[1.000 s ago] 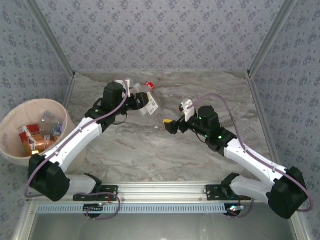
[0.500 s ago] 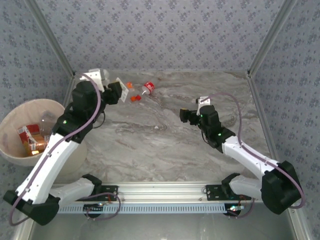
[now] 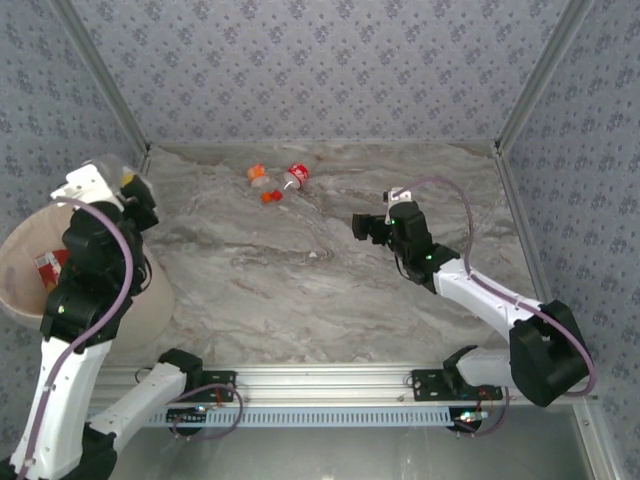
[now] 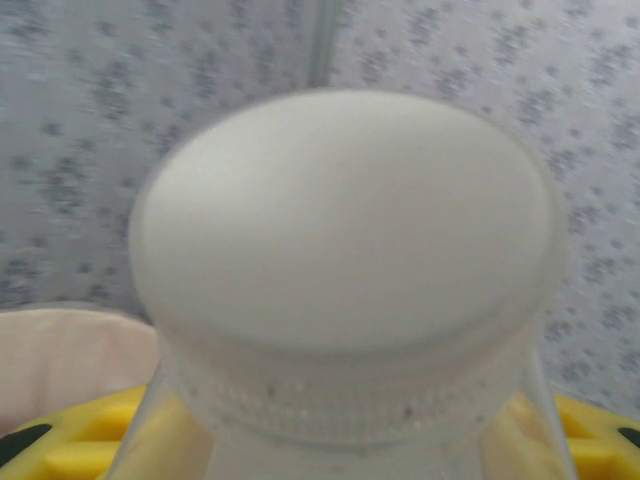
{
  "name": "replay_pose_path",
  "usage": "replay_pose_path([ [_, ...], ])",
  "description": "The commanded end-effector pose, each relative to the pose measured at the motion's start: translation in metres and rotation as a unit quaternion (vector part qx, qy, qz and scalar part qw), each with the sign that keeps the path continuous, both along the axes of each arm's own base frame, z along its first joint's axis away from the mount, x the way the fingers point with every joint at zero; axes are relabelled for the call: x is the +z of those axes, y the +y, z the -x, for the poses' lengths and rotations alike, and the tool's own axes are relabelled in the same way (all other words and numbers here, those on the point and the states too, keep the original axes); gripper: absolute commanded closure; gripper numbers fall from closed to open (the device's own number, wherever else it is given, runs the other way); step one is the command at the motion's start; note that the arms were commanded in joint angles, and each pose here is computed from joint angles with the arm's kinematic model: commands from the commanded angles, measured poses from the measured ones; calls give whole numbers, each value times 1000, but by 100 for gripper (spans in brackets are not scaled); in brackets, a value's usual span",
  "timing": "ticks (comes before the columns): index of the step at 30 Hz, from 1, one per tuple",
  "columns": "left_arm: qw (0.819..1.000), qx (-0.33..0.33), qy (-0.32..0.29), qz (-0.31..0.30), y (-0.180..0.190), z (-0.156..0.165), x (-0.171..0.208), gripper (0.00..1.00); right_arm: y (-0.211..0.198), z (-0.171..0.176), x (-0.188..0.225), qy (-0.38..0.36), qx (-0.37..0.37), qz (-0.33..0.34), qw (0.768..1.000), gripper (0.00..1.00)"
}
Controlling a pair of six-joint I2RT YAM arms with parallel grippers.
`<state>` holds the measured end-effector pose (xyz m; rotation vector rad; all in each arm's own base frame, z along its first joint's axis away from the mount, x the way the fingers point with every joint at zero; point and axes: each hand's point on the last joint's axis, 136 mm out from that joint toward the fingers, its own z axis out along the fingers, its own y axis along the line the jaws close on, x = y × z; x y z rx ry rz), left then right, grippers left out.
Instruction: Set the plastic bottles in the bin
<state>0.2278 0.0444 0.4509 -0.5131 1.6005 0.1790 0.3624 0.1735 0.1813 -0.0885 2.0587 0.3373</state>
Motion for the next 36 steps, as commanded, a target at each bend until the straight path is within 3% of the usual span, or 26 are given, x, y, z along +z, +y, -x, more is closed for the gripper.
replay_pose_path([
  [1, 998, 58, -1, 6, 27, 14, -4, 52, 6, -5, 8, 6, 6, -15, 1000, 0],
  [6, 995, 66, 28, 63, 45, 12, -21, 53, 9, -4, 8, 11, 16, -16, 1000, 0],
  [12, 985, 91, -5, 144, 71, 24, -18, 53, 6, -3, 7, 11, 19, -3, 1000, 0],
  [17, 968, 105, -7, 228, 93, 21, -39, 56, 4, -3, 6, 9, 21, 4, 1000, 0],
  [26, 950, 116, -5, 290, 108, 19, -59, 54, -2, -4, 5, 9, 23, 17, 1000, 0],
  [31, 935, 151, 21, 319, 116, 28, -88, 43, -3, -4, 6, 9, 23, 16, 1000, 0],
  [35, 933, 143, 32, 327, 113, 26, -91, 13, -4, -3, 5, 11, 23, 17, 1000, 0],
  [36, 934, 140, 36, 328, 111, 25, -89, 9, -4, -2, 5, 11, 23, 17, 1000, 0],
])
